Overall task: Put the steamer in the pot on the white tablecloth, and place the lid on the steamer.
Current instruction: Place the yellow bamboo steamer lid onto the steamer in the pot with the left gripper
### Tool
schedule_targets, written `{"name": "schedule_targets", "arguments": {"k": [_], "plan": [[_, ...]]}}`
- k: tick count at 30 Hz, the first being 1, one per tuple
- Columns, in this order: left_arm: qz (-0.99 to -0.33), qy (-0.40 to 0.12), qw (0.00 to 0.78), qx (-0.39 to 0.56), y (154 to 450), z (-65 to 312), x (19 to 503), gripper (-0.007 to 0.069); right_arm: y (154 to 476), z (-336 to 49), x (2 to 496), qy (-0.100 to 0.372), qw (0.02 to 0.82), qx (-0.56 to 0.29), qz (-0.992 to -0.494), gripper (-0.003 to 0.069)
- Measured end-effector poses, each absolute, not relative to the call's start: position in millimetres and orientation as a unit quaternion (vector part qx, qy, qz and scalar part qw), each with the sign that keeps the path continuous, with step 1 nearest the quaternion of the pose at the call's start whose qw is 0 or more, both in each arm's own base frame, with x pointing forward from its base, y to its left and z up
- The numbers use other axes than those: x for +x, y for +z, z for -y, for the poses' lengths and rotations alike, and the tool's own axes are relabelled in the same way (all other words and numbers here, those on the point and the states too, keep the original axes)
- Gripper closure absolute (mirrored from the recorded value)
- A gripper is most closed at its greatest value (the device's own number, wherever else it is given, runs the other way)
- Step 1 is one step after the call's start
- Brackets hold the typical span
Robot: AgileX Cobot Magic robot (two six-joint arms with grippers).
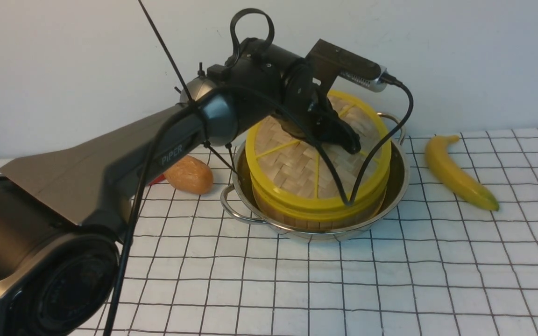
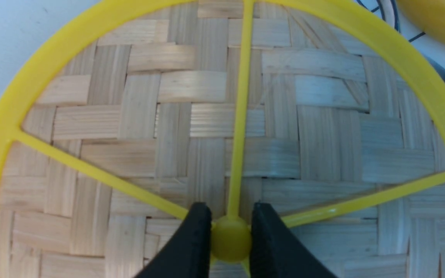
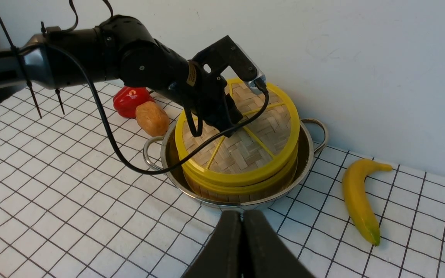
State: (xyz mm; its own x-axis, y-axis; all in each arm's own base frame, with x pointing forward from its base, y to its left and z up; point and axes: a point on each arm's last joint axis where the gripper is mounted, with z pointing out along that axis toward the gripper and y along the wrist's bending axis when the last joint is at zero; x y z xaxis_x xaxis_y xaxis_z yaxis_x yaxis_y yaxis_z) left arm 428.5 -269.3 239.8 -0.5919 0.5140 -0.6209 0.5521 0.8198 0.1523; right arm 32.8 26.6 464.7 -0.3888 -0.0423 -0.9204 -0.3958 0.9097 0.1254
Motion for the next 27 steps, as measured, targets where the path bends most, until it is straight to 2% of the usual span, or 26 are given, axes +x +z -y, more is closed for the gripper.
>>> {"name": "schedule_targets", "arguments": {"k": [27], "plan": [[-0.894, -0.029, 0.336, 0.297, 239.5, 269.2, 428.1, 0.0505, 464.7, -26.5, 32.9, 0.17, 0.534, -0.125, -0.818, 0.0639]]}}
